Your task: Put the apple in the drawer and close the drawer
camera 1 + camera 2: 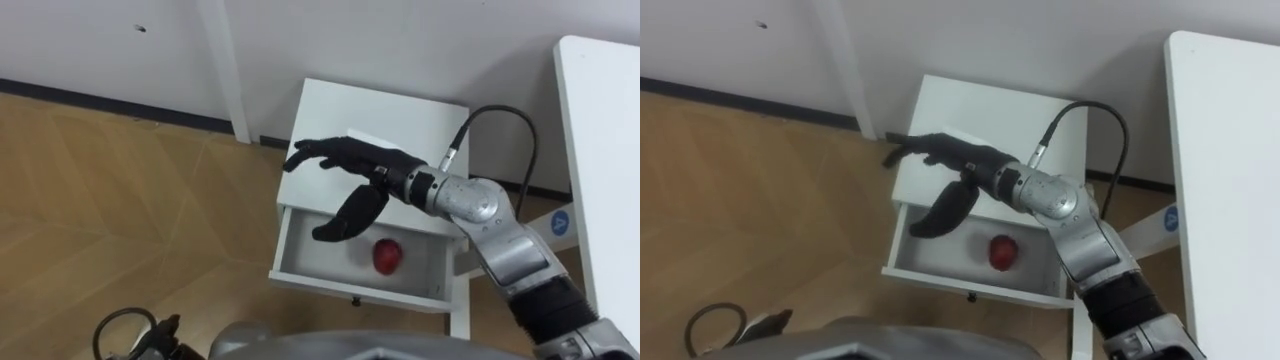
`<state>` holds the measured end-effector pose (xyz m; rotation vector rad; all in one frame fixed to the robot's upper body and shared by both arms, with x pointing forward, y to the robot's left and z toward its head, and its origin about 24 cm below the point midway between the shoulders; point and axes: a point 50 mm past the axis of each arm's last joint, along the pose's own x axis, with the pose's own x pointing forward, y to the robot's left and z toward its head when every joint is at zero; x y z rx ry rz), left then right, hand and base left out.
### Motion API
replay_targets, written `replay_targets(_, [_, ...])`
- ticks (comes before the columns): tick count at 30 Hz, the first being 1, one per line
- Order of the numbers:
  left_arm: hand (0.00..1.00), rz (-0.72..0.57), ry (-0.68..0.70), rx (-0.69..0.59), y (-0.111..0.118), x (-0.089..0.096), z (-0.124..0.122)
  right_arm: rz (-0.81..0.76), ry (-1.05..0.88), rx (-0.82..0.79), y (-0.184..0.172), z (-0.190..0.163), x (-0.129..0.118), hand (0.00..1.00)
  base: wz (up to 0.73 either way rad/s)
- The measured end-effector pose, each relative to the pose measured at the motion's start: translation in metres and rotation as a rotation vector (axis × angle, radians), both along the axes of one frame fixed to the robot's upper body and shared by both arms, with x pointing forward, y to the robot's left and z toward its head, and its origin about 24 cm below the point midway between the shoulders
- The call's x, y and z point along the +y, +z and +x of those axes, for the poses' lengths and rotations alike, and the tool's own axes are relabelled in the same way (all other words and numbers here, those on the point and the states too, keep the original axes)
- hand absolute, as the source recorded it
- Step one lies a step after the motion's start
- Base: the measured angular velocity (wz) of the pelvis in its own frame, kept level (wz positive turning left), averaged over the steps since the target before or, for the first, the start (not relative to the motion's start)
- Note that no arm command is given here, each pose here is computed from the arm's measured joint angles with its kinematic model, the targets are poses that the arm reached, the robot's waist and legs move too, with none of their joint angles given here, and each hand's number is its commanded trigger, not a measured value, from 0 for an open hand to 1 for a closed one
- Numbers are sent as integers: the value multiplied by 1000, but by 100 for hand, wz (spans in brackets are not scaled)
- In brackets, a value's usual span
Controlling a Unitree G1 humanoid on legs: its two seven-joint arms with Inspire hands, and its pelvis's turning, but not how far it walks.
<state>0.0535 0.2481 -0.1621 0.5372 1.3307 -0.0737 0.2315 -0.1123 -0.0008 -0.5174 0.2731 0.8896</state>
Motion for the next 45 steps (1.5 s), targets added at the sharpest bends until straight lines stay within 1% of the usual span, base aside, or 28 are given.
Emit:
replay_targets(7, [0,-3,5,1,0,0,0,-40,4,-15,-1,0,-1,0,0])
replay_targets(12, [0,-3,14,5,0,0,-2,-39,-23,-10,-4,-3,-4,0,0])
replay_targets(15, [0,1,17,11,-1,0,-6,-42,-98,24,-18,-12,-11,0,0])
replay_targets(17, [0,10,22,16,-1,1,-10,-63,-183,84,-36,-21,-24,0,0])
replay_targets(19, [0,15,42,21,-1,2,-14,-107,-340,200,-66,-43,-50,0,-2])
replay_targets(20, [0,15,53,22,-1,2,-15,-125,-380,230,-73,-49,-58,0,-7])
replay_targets(22, [0,23,89,37,-1,5,-25,-182,-543,333,-98,-76,-88,0,0])
replay_targets(23, [0,26,94,36,-1,5,-25,-198,-585,360,-104,-85,-95,0,0])
replay_targets(25, [0,36,127,43,-2,5,-34,-224,-746,456,-120,-116,-119,0,-10])
replay_targets(26, [0,36,140,49,-2,5,-37,-222,-788,483,-124,-124,-124,0,-14])
replay_targets(28, [0,34,177,49,-2,4,-41,-253,-934,580,-137,-155,-143,0,-12])
replay_targets(31, [0,26,186,55,-4,1,-42,-309,-1049,665,-145,-185,-156,0,0])
replay_targets(33, [0,20,184,45,-4,0,-36,-325,-1118,697,-147,-194,-162,0,-7])
replay_targets(34, [0,18,189,57,-5,0,-37,-339,-1180,699,-146,-199,-170,0,-11])
replay_targets(35, [0,17,195,63,-5,0,-37,-353,-1195,704,-147,-201,-171,0,-8])
replay_targets(37, [0,19,218,48,-4,4,-31,-400,-1252,765,-149,-220,-175,0,-16])
replay_targets(39, [0,15,219,60,-5,3,-33,-425,-1283,826,-151,-232,-176,0,-28])
replay_targets(41, [0,27,220,65,-4,7,-36,-430,-1297,893,-153,-248,-171,0,-24])
replay_targets(42, [0,42,222,70,-2,13,-38,-422,-1295,917,-154,-253,-167,0,-25])
replay_targets(43, [0,51,227,81,-2,15,-41,-425,-1294,928,-155,-256,-166,0,-21])
replay_targets(45, [0,63,247,87,-1,17,-39,-421,-1288,955,-157,-260,-160,0,-4])
